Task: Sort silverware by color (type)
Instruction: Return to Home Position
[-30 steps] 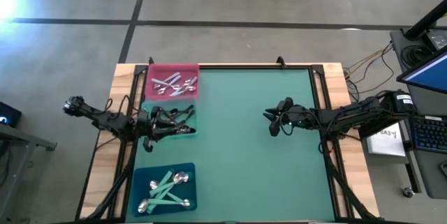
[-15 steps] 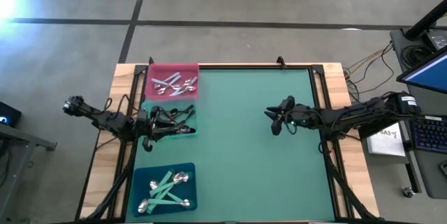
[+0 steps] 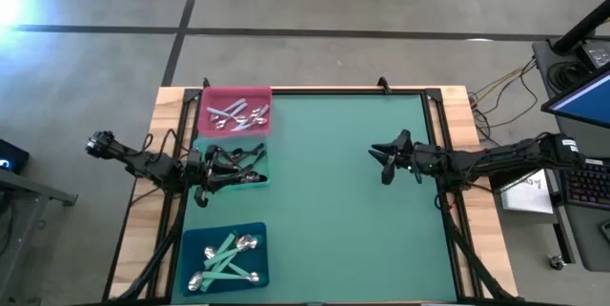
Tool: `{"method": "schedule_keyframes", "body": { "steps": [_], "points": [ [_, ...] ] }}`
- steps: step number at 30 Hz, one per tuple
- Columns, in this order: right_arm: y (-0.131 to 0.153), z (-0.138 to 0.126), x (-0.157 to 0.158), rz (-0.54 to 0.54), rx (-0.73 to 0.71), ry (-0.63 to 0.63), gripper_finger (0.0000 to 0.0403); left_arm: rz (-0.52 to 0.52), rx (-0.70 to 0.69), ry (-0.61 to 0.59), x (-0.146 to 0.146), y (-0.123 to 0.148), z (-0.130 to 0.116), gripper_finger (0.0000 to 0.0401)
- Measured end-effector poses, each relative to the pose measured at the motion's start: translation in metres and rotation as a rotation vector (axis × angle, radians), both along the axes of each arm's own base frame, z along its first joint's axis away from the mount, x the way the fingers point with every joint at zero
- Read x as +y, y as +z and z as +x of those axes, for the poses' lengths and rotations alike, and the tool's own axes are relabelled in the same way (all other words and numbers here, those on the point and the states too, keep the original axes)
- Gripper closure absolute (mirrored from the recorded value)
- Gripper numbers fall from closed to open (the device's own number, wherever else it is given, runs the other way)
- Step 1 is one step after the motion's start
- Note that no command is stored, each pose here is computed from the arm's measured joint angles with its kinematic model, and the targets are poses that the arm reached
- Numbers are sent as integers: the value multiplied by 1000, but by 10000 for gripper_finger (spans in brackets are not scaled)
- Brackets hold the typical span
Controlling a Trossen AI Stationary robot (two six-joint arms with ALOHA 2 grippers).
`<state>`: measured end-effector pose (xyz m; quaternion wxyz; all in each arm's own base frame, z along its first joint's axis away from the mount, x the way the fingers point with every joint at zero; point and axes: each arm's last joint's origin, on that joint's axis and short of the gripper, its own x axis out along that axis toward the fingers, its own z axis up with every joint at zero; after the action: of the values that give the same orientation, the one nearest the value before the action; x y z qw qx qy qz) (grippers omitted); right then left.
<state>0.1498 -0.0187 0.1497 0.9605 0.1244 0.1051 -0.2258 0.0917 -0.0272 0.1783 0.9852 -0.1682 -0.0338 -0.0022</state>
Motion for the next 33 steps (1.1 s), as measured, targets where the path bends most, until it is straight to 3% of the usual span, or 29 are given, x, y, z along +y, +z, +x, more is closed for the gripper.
{"method": "schedule_keyframes", "body": {
  "steps": [9, 19, 33],
  "points": [
    [7, -14, 1, -24, -120, 4, 305, -1, -1, 0, 0, 0, 0, 288],
    [21, -21, 3, -204, -170, 88, 305, -2, -4, 0, 0, 1, 0, 288],
    [37, -41, 4, -291, -306, 70, 305, -1, -2, 0, 0, 1, 0, 288]
  ]
}}
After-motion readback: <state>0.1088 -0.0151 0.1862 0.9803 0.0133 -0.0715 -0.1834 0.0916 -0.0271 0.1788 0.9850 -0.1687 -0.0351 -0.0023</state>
